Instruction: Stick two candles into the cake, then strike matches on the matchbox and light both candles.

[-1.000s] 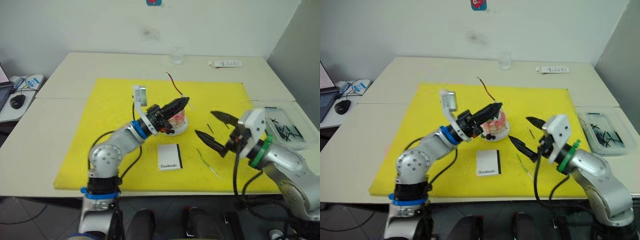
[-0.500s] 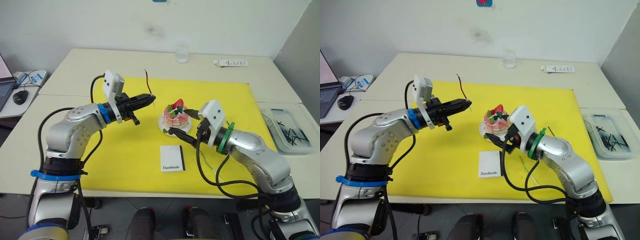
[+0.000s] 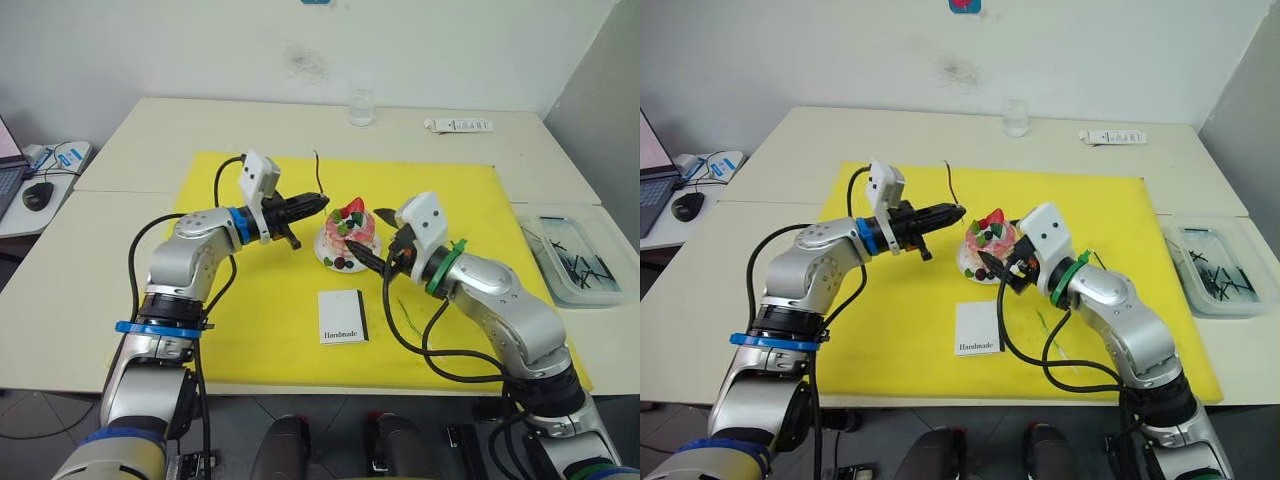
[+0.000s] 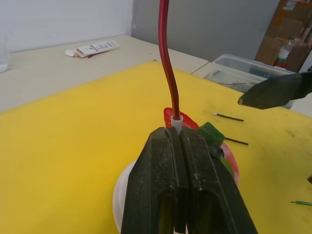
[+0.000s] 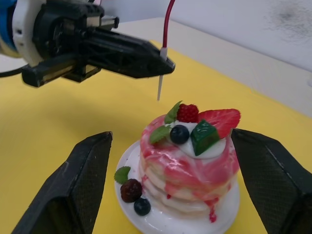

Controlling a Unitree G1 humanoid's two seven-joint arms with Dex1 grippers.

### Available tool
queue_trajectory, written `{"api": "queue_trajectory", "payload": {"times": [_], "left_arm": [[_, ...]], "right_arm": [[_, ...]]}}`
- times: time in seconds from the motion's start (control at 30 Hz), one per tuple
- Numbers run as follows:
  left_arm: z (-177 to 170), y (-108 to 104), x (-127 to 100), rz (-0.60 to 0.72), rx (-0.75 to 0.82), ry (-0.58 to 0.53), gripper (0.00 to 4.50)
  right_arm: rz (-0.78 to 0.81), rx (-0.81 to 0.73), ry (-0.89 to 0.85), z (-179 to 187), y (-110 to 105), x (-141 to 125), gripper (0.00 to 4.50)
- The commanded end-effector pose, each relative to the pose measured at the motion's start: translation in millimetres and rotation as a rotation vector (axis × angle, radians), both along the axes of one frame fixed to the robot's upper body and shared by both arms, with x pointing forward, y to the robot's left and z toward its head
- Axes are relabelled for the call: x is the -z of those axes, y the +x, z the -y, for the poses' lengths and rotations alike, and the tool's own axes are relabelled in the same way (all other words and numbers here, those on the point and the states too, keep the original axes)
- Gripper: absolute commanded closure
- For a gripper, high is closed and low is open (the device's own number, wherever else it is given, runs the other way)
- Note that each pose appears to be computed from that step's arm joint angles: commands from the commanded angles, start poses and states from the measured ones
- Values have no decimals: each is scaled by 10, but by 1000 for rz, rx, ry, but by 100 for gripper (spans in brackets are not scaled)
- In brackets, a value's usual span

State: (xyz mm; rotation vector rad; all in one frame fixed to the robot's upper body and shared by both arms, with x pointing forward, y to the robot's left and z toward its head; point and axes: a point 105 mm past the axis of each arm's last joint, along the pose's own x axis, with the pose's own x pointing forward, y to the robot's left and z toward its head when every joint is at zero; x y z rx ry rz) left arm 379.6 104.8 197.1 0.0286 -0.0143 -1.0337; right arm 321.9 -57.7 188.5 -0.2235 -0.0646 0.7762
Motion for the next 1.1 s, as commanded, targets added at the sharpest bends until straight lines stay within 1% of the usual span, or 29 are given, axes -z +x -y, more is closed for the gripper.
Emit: {"api": "queue_trajectory", "payload": {"times": [0.03, 0.27, 0.8, 1.1], "left_arm": [[32, -41, -98, 47, 23, 1, 450], [78, -50, -6, 33, 26, 14, 450], [98, -54, 75, 22, 22, -4, 450], [76, -48, 151, 36, 12, 29, 450]], "right_arm": [[79, 21, 35, 38, -7, -230, 47], [68, 29, 17, 70, -32, -186, 47], [74, 52, 12, 125, -22, -207, 47], [82, 56, 12, 147, -22, -227, 47]]}}
